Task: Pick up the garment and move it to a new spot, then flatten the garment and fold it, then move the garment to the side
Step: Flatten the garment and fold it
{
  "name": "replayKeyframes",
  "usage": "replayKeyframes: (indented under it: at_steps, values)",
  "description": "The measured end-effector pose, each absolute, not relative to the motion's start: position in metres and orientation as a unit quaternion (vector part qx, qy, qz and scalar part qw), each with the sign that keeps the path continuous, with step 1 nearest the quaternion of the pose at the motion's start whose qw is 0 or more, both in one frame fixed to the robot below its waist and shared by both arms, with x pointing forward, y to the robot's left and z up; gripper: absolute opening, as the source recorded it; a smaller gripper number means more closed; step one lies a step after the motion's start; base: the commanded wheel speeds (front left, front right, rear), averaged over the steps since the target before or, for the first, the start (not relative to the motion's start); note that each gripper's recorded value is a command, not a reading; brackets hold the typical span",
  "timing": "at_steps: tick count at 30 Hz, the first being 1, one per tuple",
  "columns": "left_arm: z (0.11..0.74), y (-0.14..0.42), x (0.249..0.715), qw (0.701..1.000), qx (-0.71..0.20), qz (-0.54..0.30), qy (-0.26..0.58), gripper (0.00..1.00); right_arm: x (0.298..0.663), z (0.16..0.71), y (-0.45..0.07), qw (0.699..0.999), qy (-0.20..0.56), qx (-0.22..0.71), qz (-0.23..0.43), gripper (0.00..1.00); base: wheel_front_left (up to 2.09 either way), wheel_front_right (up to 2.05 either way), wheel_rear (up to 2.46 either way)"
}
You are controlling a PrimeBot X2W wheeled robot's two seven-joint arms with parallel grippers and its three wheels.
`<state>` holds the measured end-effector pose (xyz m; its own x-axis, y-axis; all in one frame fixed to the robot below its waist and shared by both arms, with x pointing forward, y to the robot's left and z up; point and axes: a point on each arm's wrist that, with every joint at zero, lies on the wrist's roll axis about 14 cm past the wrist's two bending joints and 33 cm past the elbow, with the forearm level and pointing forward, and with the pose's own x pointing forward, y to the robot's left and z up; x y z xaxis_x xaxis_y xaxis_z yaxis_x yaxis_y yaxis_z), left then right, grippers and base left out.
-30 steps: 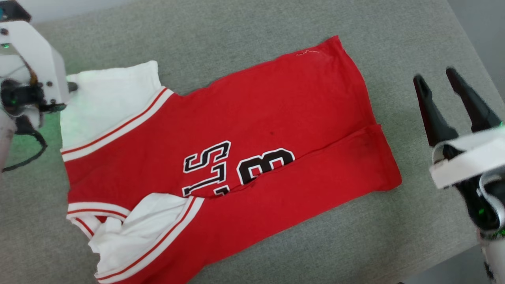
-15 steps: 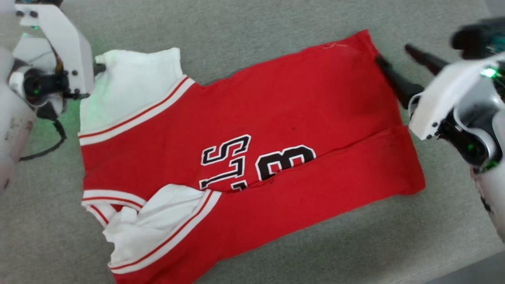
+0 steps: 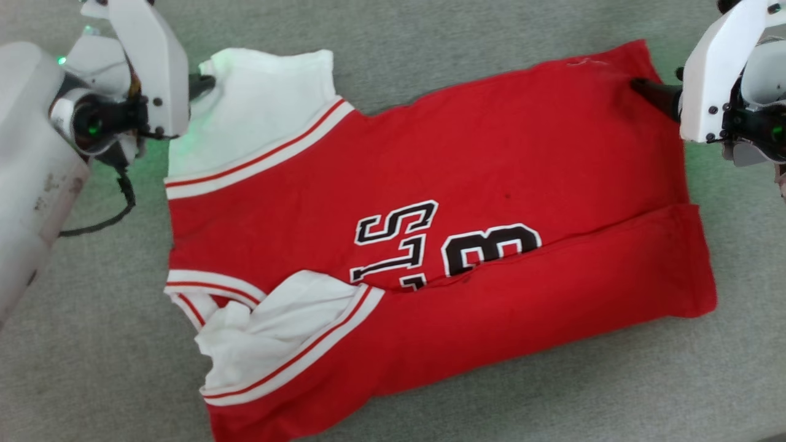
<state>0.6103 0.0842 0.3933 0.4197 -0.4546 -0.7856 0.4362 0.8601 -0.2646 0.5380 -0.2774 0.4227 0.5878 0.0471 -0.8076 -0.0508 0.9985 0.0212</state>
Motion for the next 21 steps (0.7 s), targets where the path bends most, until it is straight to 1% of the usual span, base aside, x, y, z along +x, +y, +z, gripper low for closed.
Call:
replayKeyframes:
  at_steps: [6, 7, 8, 9, 10, 14, 17, 21]
  values:
    - [0.394, 0.083, 0.606, 0.843, -0.018, -0.275, 0.462, 0.0, 0.544, 0.401, -0.265, 0.885, 0.465, 0.01, 0.03, 1.0, 0.0, 0.0, 0.0]
    - [0.394, 0.084, 0.605, 0.842, -0.019, -0.277, 0.462, 0.0, 0.545, 0.4, -0.264, 0.885, 0.465, 0.009, 0.031, 0.75, 0.0, 0.0, 0.0]
    - [0.395, 0.084, 0.605, 0.843, -0.019, -0.278, 0.461, 0.0, 0.546, 0.4, -0.265, 0.885, 0.464, 0.008, 0.031, 0.38, 0.0, 0.0, 0.0]
    - [0.395, 0.084, 0.604, 0.843, -0.02, -0.279, 0.459, 0.0, 0.547, 0.4, -0.263, 0.887, 0.461, 0.008, 0.032, 0.12, 0.0, 0.0, 0.0]
    - [0.396, 0.083, 0.604, 0.844, -0.023, -0.28, 0.457, 0.0, 0.549, 0.401, -0.262, 0.889, 0.456, 0.01, 0.034, 0.0, 0.0, 0.0, 0.0]
    - [0.403, 0.079, 0.6, 0.849, -0.041, -0.286, 0.442, 0.0, 0.553, 0.409, -0.258, 0.903, 0.428, 0.008, 0.04, 0.0, 0.0, 0.0, 0.0]
    - [0.412, 0.072, 0.59, 0.852, -0.064, -0.297, 0.427, 0.0, 0.546, 0.412, -0.256, 0.908, 0.415, 0.0, 0.046, 0.0, 0.0, 0.0, 0.0]
    - [0.44, 0.063, 0.575, 0.86, -0.08, -0.323, 0.387, 0.0, 0.536, 0.428, -0.253, 0.922, 0.384, -0.003, 0.059, 0.0, 0.0, 0.0, 0.0]
